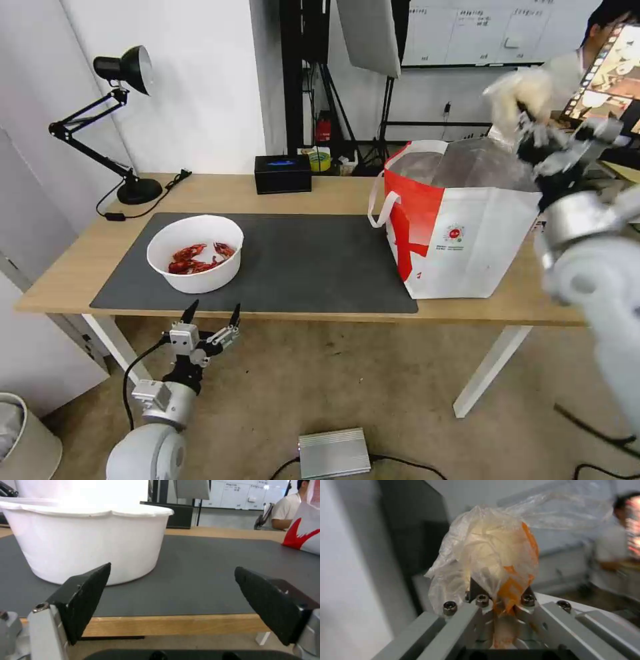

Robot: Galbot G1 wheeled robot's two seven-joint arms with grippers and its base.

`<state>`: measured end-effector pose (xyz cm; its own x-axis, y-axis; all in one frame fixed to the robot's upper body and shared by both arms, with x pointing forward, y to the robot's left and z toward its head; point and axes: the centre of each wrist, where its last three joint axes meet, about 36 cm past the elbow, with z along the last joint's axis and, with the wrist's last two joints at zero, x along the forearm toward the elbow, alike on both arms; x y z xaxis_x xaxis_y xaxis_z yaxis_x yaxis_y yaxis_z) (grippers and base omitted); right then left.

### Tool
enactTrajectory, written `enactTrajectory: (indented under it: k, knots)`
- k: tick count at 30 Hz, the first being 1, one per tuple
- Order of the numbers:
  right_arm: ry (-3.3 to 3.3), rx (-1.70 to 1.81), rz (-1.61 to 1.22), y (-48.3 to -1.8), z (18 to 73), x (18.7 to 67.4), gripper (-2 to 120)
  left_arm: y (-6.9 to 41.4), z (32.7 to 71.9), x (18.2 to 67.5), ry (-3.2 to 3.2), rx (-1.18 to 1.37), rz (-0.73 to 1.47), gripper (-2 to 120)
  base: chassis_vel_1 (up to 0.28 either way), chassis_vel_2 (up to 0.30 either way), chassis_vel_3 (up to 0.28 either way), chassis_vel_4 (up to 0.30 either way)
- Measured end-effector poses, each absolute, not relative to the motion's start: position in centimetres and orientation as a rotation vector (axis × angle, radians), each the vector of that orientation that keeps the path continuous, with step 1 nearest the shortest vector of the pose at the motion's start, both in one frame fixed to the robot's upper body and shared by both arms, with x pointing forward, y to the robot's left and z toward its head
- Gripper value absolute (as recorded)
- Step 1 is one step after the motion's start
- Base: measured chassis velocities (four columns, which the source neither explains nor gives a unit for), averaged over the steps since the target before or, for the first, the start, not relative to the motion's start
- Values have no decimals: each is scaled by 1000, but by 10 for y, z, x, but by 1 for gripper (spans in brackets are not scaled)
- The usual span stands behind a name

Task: Pick up the trash from the table and place it into the takeout bag.

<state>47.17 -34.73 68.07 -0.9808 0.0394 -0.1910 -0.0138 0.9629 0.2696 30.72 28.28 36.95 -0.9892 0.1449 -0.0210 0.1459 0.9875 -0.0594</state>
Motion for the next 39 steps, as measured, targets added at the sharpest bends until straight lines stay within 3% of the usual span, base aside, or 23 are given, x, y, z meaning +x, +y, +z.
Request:
enactTrajectory:
  k: [6,12,16,39]
  knots:
    - [3188,142,535,-352,718,500,3,282,369,306,3117,228,-105,100,0,0,0,0]
    - [3285,174,615,-351,712,508,3,285,370,305,3117,221,-105,100,0,0,0,0]
    - [3308,167,631,-350,702,509,10,288,369,306,3119,220,-103,100,0,0,0,0]
    - [3296,122,670,-347,692,501,96,287,370,308,3112,220,-110,100,0,0,0,0]
